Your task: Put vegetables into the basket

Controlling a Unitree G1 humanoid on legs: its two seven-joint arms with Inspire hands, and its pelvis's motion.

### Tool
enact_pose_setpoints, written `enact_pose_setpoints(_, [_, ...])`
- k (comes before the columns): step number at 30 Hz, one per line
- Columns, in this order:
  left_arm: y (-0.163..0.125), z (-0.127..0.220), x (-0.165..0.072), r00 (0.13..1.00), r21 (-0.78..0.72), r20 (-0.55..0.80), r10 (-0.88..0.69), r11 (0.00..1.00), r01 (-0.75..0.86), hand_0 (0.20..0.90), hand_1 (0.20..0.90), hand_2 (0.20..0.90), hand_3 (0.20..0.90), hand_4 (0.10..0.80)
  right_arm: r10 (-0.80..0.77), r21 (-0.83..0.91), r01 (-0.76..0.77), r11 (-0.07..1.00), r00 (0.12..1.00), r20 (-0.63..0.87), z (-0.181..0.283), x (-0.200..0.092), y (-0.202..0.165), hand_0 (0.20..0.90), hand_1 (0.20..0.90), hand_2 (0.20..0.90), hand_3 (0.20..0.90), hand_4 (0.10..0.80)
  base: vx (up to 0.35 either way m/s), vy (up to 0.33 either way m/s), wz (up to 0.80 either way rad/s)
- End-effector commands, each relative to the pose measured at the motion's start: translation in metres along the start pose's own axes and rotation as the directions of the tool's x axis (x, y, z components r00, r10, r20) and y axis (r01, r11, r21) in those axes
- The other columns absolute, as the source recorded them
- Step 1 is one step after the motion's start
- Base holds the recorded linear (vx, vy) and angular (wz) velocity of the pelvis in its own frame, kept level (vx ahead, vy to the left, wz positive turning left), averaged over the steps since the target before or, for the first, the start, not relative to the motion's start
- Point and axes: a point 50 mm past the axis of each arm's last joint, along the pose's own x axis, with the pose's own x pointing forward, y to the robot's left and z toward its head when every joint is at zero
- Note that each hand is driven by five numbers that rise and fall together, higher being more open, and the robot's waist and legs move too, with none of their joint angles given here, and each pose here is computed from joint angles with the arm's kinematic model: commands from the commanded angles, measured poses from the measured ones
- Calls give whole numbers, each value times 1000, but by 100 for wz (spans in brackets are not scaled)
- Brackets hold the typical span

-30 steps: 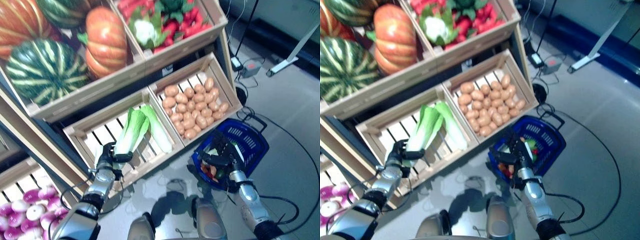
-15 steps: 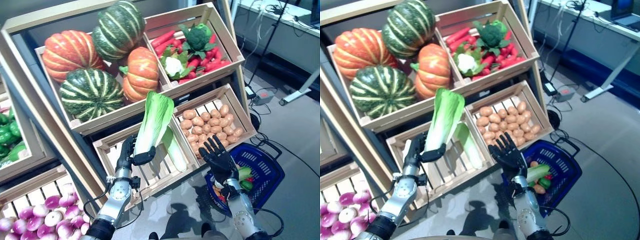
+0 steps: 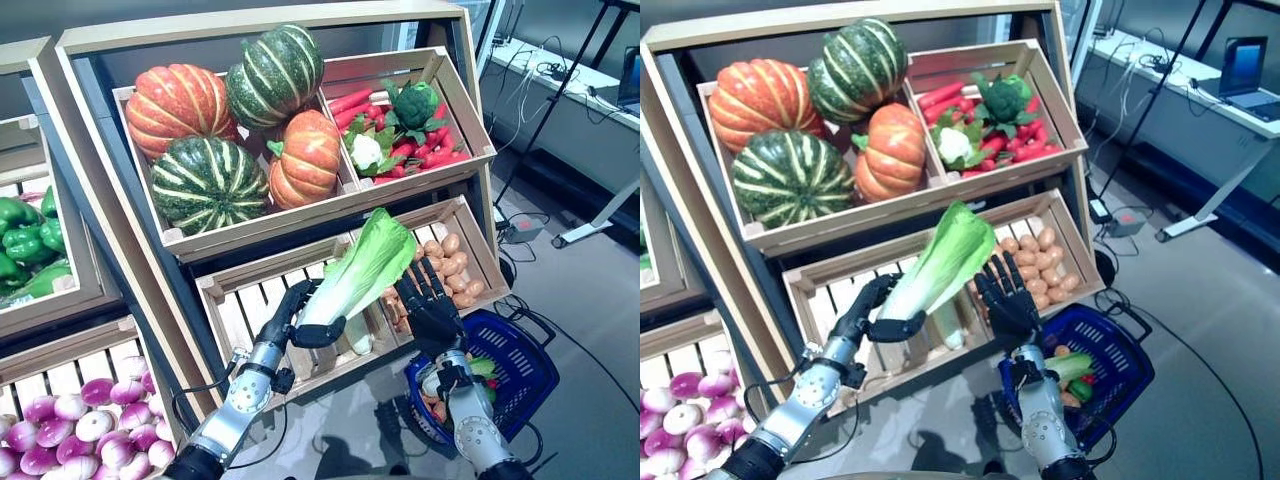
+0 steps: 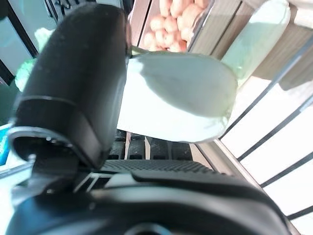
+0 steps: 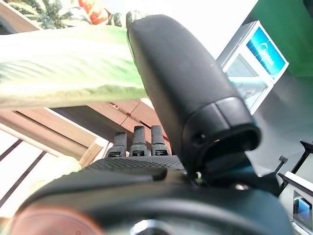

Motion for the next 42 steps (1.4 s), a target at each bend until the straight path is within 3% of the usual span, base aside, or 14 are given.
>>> enact_pose_setpoints(1, [18, 71, 23, 920, 35, 391, 0, 999, -15, 300, 300, 300, 300, 400, 378, -16, -379, 925, 919, 114, 27, 32, 62, 900, 900, 900, 900, 800, 0, 0, 0])
enact_pose_setpoints(6, [17, 77, 27, 908, 66, 416, -37, 998, 10, 300, 300, 300, 300, 400, 464, -47, -462, 886, 883, 75, 32, 41, 75, 900, 900, 900, 900, 800, 0, 0, 0])
enact_pose_setpoints(23, [6, 97, 30, 847, 194, 516, -129, 980, 32, 300, 300, 300, 300, 400, 547, 16, -547, 837, 837, -21, 21, 50, 97, 900, 900, 900, 900, 800, 5, 2, 3])
enact_pose_setpoints(28, [3, 107, 27, 791, 261, 593, -149, 965, -13, 300, 300, 300, 300, 400, 508, 19, -507, 862, 861, -34, 20, 52, 96, 900, 900, 900, 900, 800, 0, 0, 0])
enact_pose_setpoints(34, [-7, 123, 18, 646, 400, 731, -218, 905, -146, 300, 300, 300, 300, 400, 469, 105, -463, 880, 883, -30, 17, 55, 96, 900, 900, 900, 900, 800, 0, 0, 0])
enact_pose_setpoints(42, [-17, 126, 12, 512, 409, 826, -237, 877, -254, 300, 300, 300, 300, 400, 295, 281, -294, 914, 955, 40, 18, 62, 89, 900, 900, 900, 900, 800, 0, 0, 0])
